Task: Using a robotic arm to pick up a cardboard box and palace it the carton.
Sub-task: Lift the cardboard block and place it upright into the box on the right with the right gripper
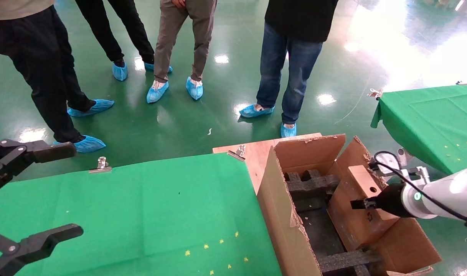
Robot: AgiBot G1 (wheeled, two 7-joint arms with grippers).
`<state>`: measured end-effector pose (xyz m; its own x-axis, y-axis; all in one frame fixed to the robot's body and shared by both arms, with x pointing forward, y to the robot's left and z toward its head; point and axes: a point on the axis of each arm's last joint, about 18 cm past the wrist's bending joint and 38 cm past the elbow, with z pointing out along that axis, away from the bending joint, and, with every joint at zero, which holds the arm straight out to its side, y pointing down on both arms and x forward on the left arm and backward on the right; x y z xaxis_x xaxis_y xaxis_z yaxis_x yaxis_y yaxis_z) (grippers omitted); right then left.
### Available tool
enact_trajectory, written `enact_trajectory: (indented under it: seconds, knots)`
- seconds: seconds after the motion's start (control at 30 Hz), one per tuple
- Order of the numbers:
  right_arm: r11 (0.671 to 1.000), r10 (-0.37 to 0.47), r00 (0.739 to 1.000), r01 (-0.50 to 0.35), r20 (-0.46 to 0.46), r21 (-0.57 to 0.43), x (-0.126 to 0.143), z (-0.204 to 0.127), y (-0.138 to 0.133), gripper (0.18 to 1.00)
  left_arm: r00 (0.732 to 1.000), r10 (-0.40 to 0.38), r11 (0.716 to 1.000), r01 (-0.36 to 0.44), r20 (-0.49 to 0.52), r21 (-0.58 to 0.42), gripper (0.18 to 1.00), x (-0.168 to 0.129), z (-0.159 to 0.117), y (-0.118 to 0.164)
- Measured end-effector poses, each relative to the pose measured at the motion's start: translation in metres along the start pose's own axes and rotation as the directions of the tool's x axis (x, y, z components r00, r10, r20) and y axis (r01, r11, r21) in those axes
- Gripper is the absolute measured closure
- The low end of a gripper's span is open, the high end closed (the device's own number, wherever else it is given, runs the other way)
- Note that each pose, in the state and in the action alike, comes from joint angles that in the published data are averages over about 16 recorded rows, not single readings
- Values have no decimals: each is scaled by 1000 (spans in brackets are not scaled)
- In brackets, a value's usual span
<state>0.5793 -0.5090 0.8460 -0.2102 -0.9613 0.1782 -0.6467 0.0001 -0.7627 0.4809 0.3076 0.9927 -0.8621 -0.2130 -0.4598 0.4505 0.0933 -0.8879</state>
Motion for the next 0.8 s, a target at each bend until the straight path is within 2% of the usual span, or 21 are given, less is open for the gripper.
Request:
enact_trajectory:
  seconds: [0.8]
  knots:
    - [992,27,1000,-28,-7,-122,-17,41,14,880,1000,0,1000,0,0,0,183,0,0,0]
